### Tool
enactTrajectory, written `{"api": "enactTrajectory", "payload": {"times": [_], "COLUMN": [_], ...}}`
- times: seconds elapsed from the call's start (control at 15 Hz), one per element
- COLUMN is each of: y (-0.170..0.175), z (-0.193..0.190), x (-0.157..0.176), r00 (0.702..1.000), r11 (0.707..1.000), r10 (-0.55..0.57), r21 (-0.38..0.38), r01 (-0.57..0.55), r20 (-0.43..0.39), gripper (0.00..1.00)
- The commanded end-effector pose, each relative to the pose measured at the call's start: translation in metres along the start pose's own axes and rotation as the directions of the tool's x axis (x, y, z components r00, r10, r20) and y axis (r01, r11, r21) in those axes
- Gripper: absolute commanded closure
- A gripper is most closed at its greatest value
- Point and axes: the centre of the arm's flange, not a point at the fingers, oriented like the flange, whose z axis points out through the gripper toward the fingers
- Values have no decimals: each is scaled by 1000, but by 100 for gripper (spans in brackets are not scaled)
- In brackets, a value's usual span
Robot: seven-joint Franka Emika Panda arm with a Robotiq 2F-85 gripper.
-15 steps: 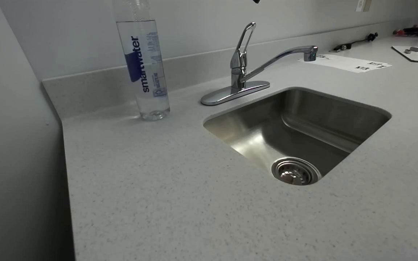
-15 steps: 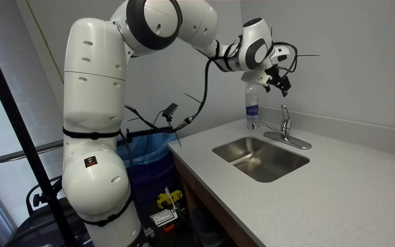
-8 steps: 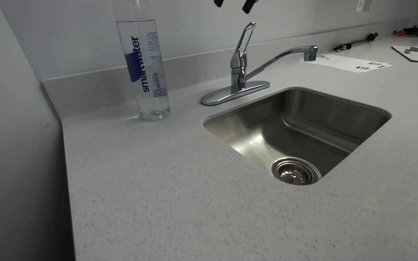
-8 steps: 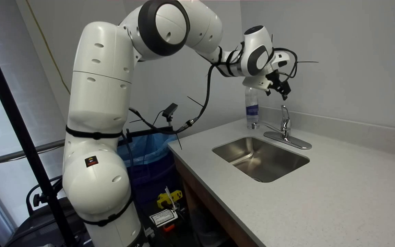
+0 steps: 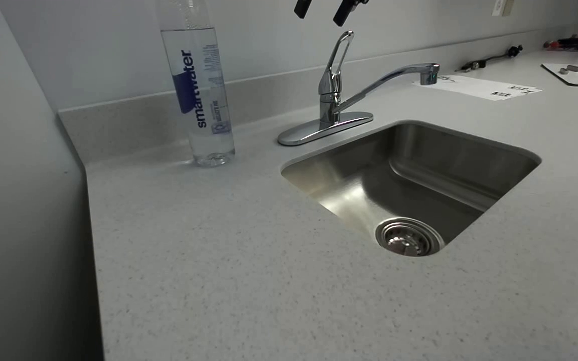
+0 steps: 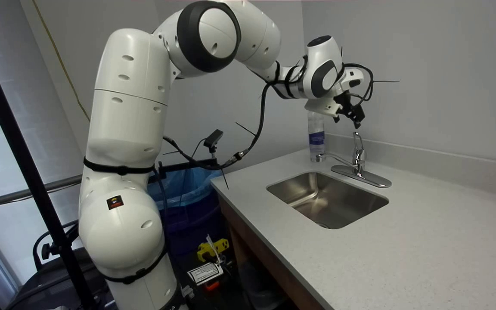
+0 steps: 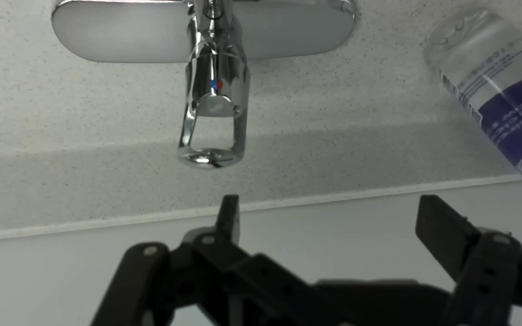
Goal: Open the tap
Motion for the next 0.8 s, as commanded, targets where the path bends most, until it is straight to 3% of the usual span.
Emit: {"api": "enactTrajectory", "payload": {"times": [0.0, 0.73], "y": [2, 0], "z": [3, 9], "x": [-6, -39], "r00": [1000, 994], "r11": [1000, 997], "r10": [-30, -70], "r21": [7, 21], "r01": [30, 69], "r20": [1, 80], "gripper": [0, 0]}}
